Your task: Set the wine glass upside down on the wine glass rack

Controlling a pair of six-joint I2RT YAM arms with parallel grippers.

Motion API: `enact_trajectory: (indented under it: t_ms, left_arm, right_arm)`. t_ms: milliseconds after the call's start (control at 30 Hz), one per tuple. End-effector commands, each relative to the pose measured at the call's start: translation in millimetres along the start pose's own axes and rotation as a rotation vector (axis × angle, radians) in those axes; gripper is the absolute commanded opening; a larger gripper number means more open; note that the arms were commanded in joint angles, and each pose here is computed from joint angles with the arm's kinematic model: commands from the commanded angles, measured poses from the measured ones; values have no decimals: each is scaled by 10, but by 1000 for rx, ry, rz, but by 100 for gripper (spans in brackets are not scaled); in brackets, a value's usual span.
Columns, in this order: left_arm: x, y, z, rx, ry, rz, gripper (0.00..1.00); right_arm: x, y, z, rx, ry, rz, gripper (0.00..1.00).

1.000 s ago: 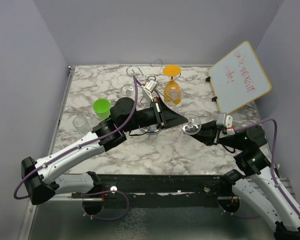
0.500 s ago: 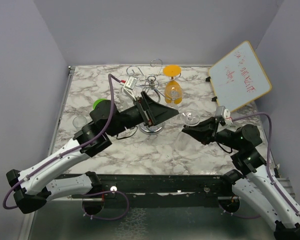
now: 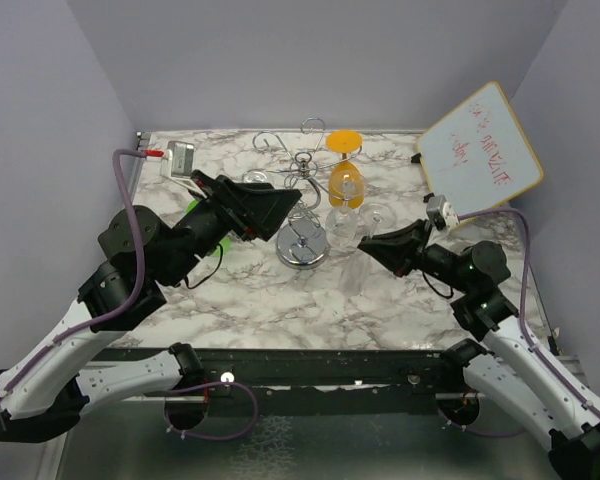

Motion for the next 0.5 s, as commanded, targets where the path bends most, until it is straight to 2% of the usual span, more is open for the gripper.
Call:
enact_trajectory:
  t_ms: [0, 267, 467]
  left_arm:
    - [-80, -145, 300, 218, -162, -49, 91]
    - [-6, -90, 510, 356, -264, -2, 92]
    - [-35, -167, 654, 418, -364, -22, 92]
  right_arm:
    - [133, -247, -29, -8, 25, -77, 1]
    - [499, -173, 66, -16, 45, -45, 1]
    - [789, -142, 148, 9, 77, -54, 1]
Point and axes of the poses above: each gripper's point midway between its finger pads, its own x axis out along the fingers, its own z axis along the line the jaws close on, y = z × x, the point moved 3 cm from there along -x, back along the fingers, and after that the axes turned 2 degrees about -x, right-handed, at the moved point
